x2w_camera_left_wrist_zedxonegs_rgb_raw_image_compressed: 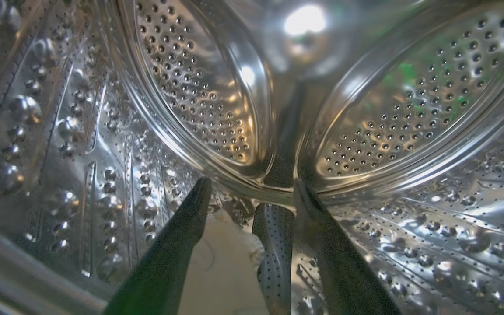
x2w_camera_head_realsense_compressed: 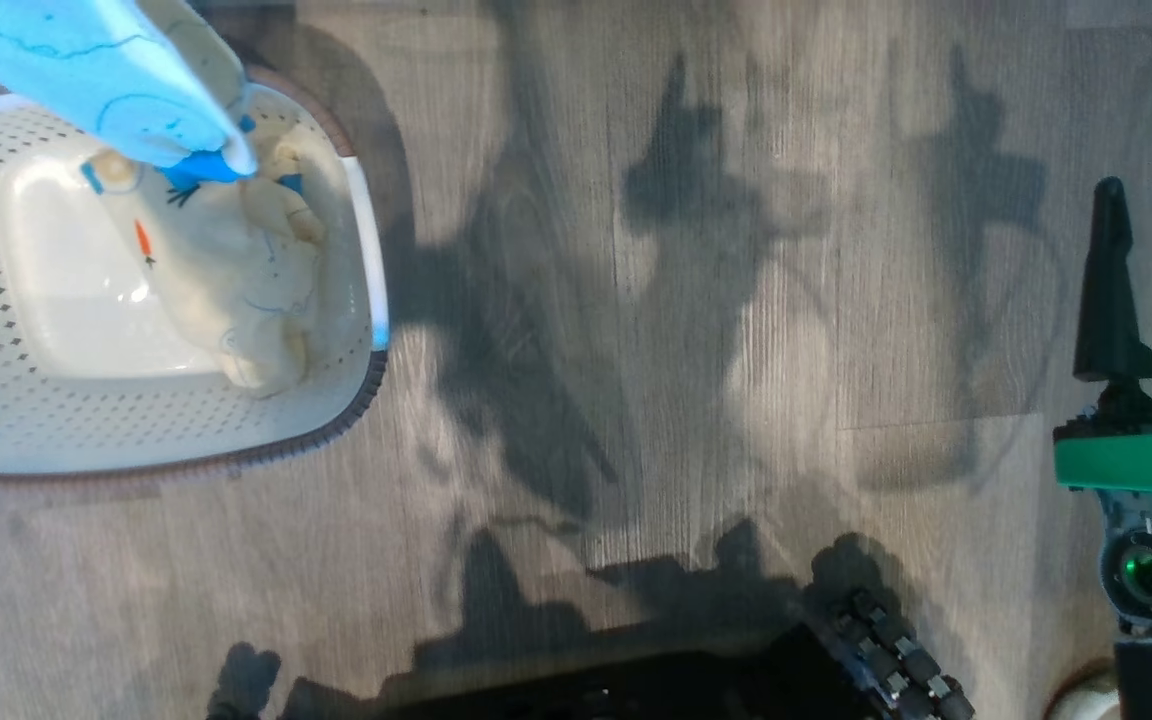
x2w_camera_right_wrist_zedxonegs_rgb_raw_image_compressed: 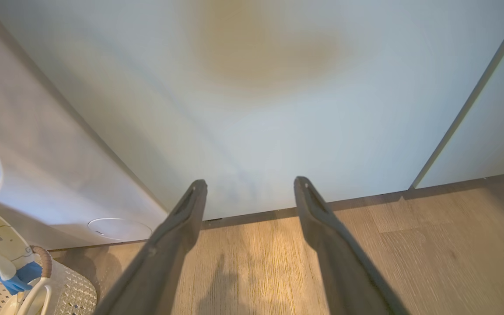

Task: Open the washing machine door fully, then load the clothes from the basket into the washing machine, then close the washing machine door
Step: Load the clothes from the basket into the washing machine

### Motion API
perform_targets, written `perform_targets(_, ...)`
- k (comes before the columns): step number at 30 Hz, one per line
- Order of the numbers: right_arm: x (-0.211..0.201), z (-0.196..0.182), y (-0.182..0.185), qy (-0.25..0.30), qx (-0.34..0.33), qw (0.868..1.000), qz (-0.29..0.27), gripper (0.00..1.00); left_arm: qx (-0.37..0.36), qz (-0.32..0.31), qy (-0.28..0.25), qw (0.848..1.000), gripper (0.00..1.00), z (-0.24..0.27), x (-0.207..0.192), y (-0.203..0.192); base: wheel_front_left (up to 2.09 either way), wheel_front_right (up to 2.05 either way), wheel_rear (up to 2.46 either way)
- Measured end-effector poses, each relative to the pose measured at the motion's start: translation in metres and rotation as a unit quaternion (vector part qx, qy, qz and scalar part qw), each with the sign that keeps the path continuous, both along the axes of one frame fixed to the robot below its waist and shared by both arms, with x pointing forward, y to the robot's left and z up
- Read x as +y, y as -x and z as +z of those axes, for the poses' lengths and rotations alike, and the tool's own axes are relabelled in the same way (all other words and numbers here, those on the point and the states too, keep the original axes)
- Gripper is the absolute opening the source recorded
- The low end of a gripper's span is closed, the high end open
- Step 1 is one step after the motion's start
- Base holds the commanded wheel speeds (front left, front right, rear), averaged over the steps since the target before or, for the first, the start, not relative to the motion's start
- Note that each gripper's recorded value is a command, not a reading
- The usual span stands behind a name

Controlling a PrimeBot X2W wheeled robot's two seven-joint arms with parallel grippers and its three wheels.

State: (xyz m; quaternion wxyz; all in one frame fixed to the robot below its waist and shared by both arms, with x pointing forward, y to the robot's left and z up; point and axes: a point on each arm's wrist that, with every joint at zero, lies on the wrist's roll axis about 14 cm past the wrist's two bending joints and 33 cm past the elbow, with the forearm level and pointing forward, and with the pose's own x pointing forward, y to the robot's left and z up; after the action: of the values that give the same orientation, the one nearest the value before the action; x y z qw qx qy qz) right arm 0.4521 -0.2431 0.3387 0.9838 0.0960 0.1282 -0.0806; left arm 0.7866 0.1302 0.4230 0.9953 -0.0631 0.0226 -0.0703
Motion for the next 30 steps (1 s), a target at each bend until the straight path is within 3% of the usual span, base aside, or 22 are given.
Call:
perform_targets(9, 0.001, 0.021, -0.005, 0.002, -0.028, 1.000, 0.001, 1.00, 0.026, -0.006, -0.010, 1.000, 1.00, -0.022, 0.001, 0.040, 0.00, 0.00, 0.00)
perform_targets(17, 0.001, 0.038, -0.009, 0.007, -0.049, 0.999, 0.003, 1.00, 0.006, -0.009, -0.014, 1.000, 1.00, -0.013, 0.000, 0.073, 0.00, 0.00, 0.00)
perform_targets(30, 0.009, 0.061, 0.002, 0.015, -0.067, 0.998, 0.014, 1.00, -0.001, -0.002, -0.001, 1.000, 1.00, -0.003, -0.003, 0.172, 0.00, 0.00, 0.00)
